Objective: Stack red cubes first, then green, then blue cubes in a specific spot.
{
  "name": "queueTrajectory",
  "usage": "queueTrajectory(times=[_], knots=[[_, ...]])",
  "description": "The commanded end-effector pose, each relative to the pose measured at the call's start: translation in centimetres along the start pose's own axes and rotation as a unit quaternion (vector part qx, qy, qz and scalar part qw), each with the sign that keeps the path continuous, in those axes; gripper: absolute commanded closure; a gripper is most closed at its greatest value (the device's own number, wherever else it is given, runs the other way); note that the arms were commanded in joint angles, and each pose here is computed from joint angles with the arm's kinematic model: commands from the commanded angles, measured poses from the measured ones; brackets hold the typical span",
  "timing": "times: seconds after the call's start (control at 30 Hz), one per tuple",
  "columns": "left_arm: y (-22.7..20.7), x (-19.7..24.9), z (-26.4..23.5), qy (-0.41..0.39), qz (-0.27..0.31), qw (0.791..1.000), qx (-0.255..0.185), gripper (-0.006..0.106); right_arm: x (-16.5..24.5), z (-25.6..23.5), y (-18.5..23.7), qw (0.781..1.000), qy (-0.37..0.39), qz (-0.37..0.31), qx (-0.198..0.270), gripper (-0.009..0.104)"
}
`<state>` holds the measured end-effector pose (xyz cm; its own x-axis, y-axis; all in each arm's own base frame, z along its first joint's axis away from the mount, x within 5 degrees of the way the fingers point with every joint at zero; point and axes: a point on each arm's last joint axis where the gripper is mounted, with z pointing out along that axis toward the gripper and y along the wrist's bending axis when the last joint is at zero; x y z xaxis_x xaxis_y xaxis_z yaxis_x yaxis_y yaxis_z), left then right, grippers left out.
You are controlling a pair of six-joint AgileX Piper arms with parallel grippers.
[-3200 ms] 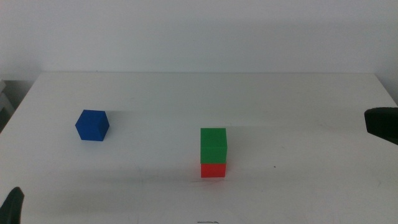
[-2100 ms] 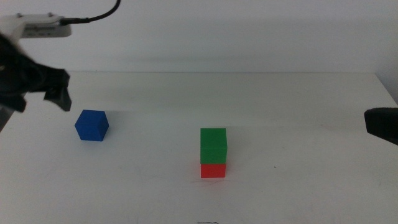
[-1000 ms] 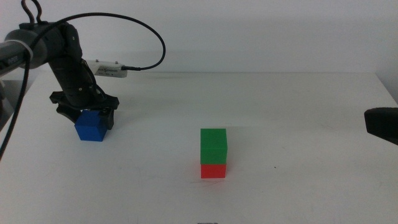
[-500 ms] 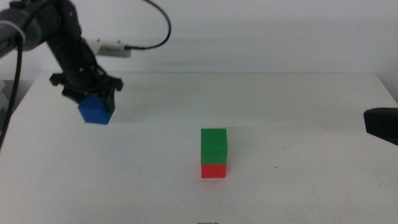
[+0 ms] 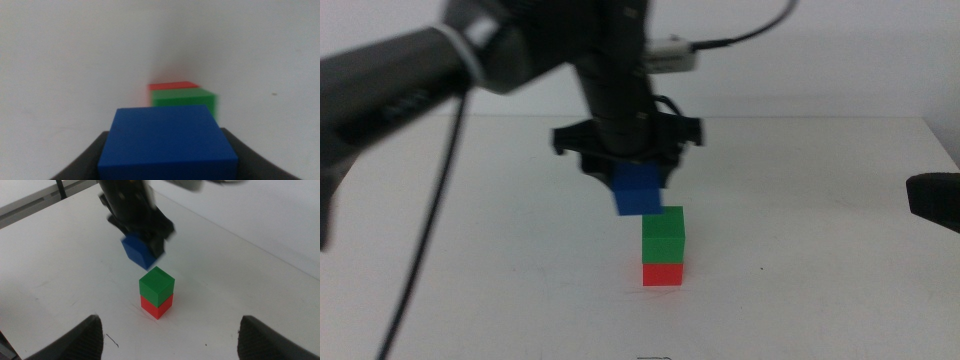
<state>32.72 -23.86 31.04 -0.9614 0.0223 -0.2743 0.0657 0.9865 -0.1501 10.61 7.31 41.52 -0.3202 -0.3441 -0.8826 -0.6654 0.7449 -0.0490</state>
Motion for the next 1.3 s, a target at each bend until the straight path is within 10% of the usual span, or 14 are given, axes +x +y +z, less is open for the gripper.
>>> queueTrajectory(times=[0.0, 1.27], knots=[[-1.4, 0.8, -2.8, -0.014, -0.009, 1.000, -0.007, 0.083, -1.1, -0.6, -0.2, 0.999, -0.046, -0.002, 0.014, 0.001], [-3.1, 0.9, 0.6, 0.013, 0.013, 1.000, -0.018, 0.083, -1.1, -0.6, -0.2, 0.999, -0.046, -0.002, 0.014, 0.001]])
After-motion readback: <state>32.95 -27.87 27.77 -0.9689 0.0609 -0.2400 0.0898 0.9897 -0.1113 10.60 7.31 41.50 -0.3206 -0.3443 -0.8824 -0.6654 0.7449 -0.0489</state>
